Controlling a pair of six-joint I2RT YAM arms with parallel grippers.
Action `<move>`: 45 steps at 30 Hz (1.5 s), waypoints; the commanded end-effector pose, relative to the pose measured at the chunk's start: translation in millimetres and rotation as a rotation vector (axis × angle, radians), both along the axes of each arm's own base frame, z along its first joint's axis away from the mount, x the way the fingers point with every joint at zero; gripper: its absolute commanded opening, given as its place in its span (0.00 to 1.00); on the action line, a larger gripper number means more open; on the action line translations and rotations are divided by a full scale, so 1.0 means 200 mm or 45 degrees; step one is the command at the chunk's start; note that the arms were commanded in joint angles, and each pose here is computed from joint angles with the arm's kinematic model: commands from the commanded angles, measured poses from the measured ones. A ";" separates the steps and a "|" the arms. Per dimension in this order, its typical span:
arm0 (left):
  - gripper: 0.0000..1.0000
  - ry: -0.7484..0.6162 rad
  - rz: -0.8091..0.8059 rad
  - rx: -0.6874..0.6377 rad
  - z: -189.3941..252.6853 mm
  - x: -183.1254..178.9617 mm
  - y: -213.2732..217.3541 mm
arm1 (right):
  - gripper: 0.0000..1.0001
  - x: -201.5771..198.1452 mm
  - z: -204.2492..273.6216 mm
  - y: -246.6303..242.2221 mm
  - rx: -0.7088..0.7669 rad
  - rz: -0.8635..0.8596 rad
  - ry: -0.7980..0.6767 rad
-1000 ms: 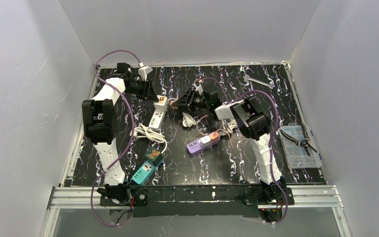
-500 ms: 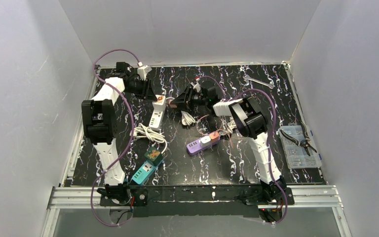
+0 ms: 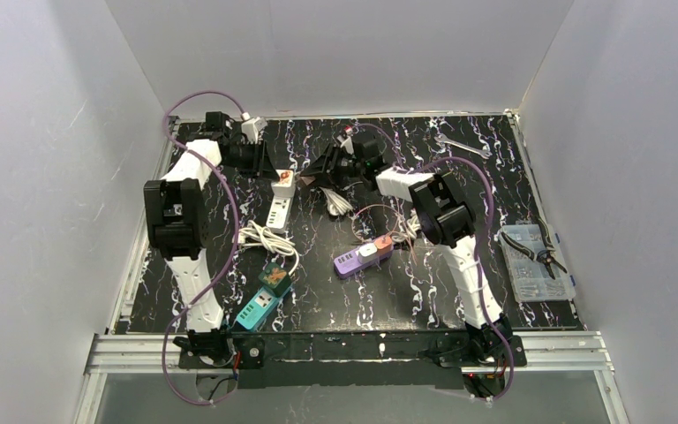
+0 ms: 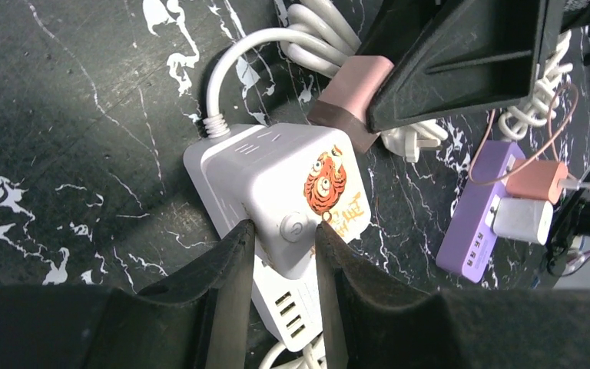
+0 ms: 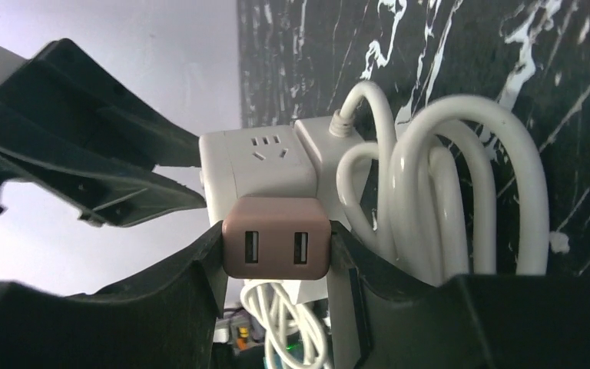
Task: Insert the plug
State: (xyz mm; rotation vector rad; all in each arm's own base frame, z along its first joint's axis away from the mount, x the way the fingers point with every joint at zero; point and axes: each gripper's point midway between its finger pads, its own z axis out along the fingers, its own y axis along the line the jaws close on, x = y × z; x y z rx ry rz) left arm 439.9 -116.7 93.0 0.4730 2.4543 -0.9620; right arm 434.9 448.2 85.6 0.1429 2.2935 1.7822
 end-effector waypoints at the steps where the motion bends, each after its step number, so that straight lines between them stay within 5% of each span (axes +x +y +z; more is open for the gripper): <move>1: 0.22 0.519 -0.070 0.092 -0.39 -0.44 -0.13 | 0.05 -0.25 0.05 0.33 -0.197 0.163 -0.172; 15: 0.18 0.569 0.069 0.258 -0.43 -0.51 0.14 | 0.06 -0.47 0.03 0.27 -0.313 0.203 -0.181; 24: 0.19 0.599 0.028 0.155 -0.38 -0.60 0.05 | 0.25 -0.65 -0.10 0.24 -0.338 0.179 -0.136; 27: 0.22 0.574 0.024 0.126 -0.34 -0.58 0.03 | 0.53 -0.65 -0.12 0.21 -0.365 0.127 -0.184; 31: 0.36 0.485 0.030 0.094 -0.17 -0.51 0.03 | 0.61 -0.59 -0.03 0.18 -0.461 0.102 -0.299; 33: 0.57 0.417 0.039 0.087 -0.05 -0.48 0.04 | 0.68 -0.56 0.02 0.16 -0.513 0.097 -0.356; 34: 0.66 0.367 0.037 0.080 0.02 -0.46 0.04 | 0.92 -0.55 0.06 0.14 -0.529 0.092 -0.383; 36: 0.95 0.295 0.032 0.047 0.17 -0.46 0.02 | 0.98 -0.54 0.13 0.10 -0.550 0.086 -0.435; 45: 0.98 -0.052 0.003 0.081 0.64 -0.66 0.04 | 0.99 -0.43 0.61 -0.18 -0.716 0.010 -0.799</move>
